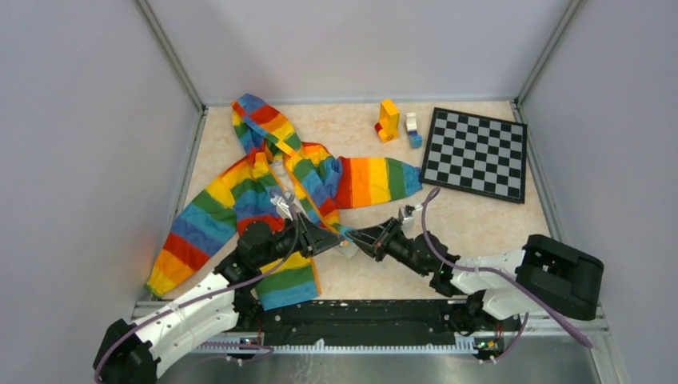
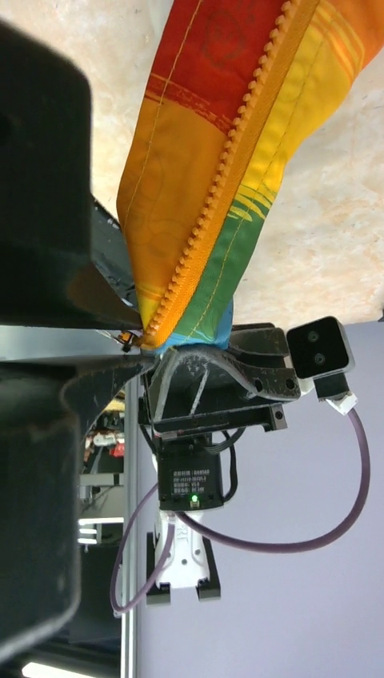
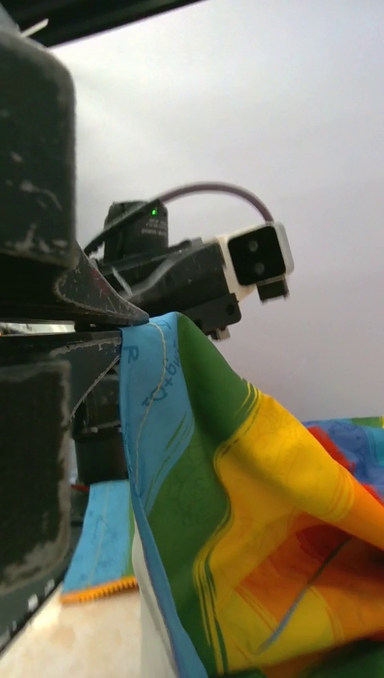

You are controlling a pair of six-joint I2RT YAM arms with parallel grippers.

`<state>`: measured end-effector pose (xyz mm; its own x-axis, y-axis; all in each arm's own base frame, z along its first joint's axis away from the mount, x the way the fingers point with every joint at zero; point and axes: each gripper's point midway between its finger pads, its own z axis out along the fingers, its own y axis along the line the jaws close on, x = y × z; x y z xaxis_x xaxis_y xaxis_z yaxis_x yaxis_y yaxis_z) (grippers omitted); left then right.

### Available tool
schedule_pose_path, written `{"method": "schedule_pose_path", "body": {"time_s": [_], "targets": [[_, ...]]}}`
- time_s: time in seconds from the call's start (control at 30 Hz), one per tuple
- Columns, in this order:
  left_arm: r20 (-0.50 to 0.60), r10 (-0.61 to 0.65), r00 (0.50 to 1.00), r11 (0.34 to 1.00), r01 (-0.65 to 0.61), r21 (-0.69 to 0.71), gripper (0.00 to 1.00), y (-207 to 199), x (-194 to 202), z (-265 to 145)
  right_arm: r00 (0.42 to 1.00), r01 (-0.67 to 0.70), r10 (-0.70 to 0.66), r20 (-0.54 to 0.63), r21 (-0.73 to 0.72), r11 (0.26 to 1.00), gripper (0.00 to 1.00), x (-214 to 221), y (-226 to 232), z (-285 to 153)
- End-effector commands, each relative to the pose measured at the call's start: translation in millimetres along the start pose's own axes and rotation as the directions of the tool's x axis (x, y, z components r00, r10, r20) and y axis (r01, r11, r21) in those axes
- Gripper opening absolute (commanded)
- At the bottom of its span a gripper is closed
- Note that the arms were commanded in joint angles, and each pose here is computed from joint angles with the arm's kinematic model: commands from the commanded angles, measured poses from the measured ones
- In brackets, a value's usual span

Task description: Zip up the jacket

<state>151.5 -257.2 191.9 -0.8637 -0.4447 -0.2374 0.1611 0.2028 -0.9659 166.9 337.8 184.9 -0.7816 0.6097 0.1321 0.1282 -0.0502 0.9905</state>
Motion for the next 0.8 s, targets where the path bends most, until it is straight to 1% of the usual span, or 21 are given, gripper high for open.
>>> {"method": "schedule_pose_path", "body": {"time_s": [0.0, 0.03, 0.07, 0.13, 0.2, 0.23, 0.3, 0.37, 0.53, 0.57, 0.6, 0.67, 0.77], "targets": [[-0.026, 0.058, 0.998, 0.998, -0.058, 0.028, 0.44, -3.0, 6.9, -5.5, 0.986, 0.157, -0.165, -0.013, -0.226, 0.961, 0.00, -3.3, 26.9, -17.5], [-0.022, 0.062, 0.998, 0.998, -0.061, 0.025, 0.58, -1.1, 7.1, -7.0, 0.979, 0.192, -0.203, -0.026, -0.231, 0.954, 0.00, -7.3, 23.9, -16.7], [-0.006, 0.065, 0.998, 0.998, -0.065, 0.016, 0.68, 2.3, 5.5, -8.1, 0.969, 0.217, -0.237, -0.067, -0.228, 0.949, 0.00, -4.5, 18.7, -14.8], [0.042, 0.065, 0.997, 0.998, -0.066, 0.006, 0.81, 6.8, -0.7, -9.7, 0.951, 0.247, -0.287, -0.120, -0.270, 0.931, 0.00, 1.8, 18.6, -15.5], [0.088, 0.065, 0.994, 0.998, -0.065, 0.003, 0.89, 8.3, -7.4, -11.0, 0.939, 0.247, -0.311, -0.146, -0.343, 0.906, 0.00, 7.0, 23.7, -22.2], [0.104, 0.068, 0.992, 0.998, -0.068, -0.001, 0.92, 8.3, -10.5, -10.9, 0.935, 0.237, -0.311, -0.171, -0.350, 0.906, 0.00, 9.2, 21.2, -21.9], [0.107, 0.064, 0.992, 0.998, -0.064, -0.010, 0.94, 9.0, -11.9, -9.3, 0.916, 0.249, -0.336, -0.221, -0.347, 0.904, 0.00, 16.5, 13.0, -19.0], [0.097, 0.062, 0.993, 0.998, -0.061, -0.011, 0.93, 9.1, -11.7, -6.2, 0.902, 0.265, -0.363, -0.233, -0.363, 0.893, 0.00, 20.3, 13.7, -17.5], [0.093, 0.049, 0.994, 0.998, -0.045, -0.039, 0.82, 15.0, -14.0, 0.9, 0.890, 0.274, -0.381, -0.249, -0.376, 0.885, 0.00, 24.2, 14.4, -16.7], [0.093, 0.043, 0.995, 0.998, -0.038, -0.054, 0.81, 16.8, -14.3, 1.3, 0.889, 0.276, -0.383, -0.250, -0.374, 0.885, 0.00, 24.2, 13.4, -17.0], [0.092, 0.043, 0.995, 0.997, -0.038, -0.063, 0.82, 15.7, -15.0, 1.2, 0.889, 0.281, -0.386, -0.245, -0.372, 0.885, 0.00, 23.4, 12.5, -17.4], [0.086, 0.054, 0.995, 0.996, -0.047, -0.080, 0.87, 14.9, -14.9, -0.6, 0.890, 0.283, -0.385, -0.243, -0.367, 0.886, 0.00, 22.0, 11.2, -17.7], [0.084, 0.056, 0.995, 0.995, -0.049, -0.087, 0.88, 12.3, -13.3, -6.0, 0.888, 0.295, -0.396, -0.233, -0.372, 0.880, 0.00, 20.6, 12.2, -18.3]]}}
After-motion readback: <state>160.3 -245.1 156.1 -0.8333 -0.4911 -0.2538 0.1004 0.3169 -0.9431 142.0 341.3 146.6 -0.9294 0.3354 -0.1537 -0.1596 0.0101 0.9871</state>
